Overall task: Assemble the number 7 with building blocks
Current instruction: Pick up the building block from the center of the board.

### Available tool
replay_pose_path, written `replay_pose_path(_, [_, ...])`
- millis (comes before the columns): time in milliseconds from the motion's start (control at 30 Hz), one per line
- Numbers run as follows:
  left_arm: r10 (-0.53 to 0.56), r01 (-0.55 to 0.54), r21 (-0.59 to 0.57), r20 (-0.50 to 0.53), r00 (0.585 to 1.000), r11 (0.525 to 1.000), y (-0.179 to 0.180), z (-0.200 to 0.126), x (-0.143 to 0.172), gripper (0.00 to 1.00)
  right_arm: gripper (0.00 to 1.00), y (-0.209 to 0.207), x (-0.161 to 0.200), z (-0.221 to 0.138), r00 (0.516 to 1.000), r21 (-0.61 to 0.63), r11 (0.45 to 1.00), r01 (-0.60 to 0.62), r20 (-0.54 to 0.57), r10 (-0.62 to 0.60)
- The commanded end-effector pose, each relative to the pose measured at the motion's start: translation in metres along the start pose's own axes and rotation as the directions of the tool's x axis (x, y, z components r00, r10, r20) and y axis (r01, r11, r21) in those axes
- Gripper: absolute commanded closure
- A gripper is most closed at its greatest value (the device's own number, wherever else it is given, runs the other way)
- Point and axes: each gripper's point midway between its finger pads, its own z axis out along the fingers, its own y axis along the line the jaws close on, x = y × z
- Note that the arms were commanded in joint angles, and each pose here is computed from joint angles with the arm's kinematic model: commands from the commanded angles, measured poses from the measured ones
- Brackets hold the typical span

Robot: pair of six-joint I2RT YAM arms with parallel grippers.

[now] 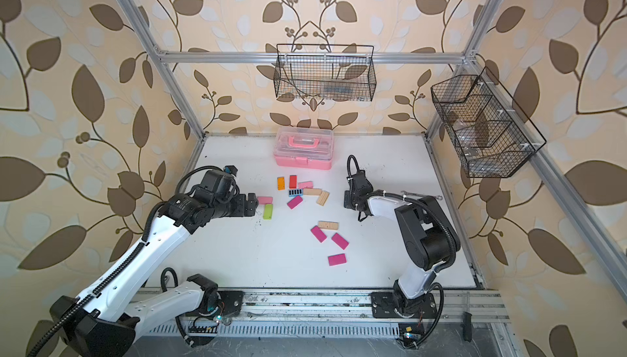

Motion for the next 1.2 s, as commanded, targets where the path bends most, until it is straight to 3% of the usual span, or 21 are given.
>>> replay_pose_path(0, [0.017, -0.017, 0.021, -0.001, 1.0, 1.0, -0.001, -0.001, 0.002, 0.01, 0.35, 0.009, -0.013, 0.004, 0.999, 0.028, 0.999, -0.019, 0.042, 0.018])
replay_pose_path(367, [0.027, -0.027, 0.011, 0.003, 1.0, 1.0, 0.001, -0.003, 0.002, 0.01, 0.58, 0.027, -0.006, -0.005, 0.998, 0.044, 0.998, 0.051, 0.035, -0.053])
replay_pose_path(533, [0.025, -0.025, 0.024, 0.004, 1.0, 0.999, -0.001, -0.003, 0.003, 0.01, 0.52, 0.021, 0.005, -0.011, 0.997, 0.055, 0.995, 0.08, 0.017, -0.081])
replay_pose_path(667, [0.028, -0.028, 0.014, 0.008, 1.0, 1.0, 0.0, -0.004, 0.001, 0.01, 0.53, 0.019, 0.011, -0.015, 0.996, 0.035, 0.996, 0.082, 0.015, -0.083])
replay_pose_path(867, [0.032, -0.032, 0.009, 0.022, 0.999, 0.999, 0.001, -0.008, -0.001, 0.01, 0.68, 0.026, 0.014, -0.017, 0.993, 0.007, 0.993, 0.118, 0.003, -0.118])
replay_pose_path(1167, [-0.029, 0.03, -0.023, 0.057, 0.998, 0.999, 0.009, -0.014, -0.005, 0.01, 0.73, 0.079, 0.003, -0.081, 0.968, -0.104, 0.969, 0.225, 0.136, -0.21])
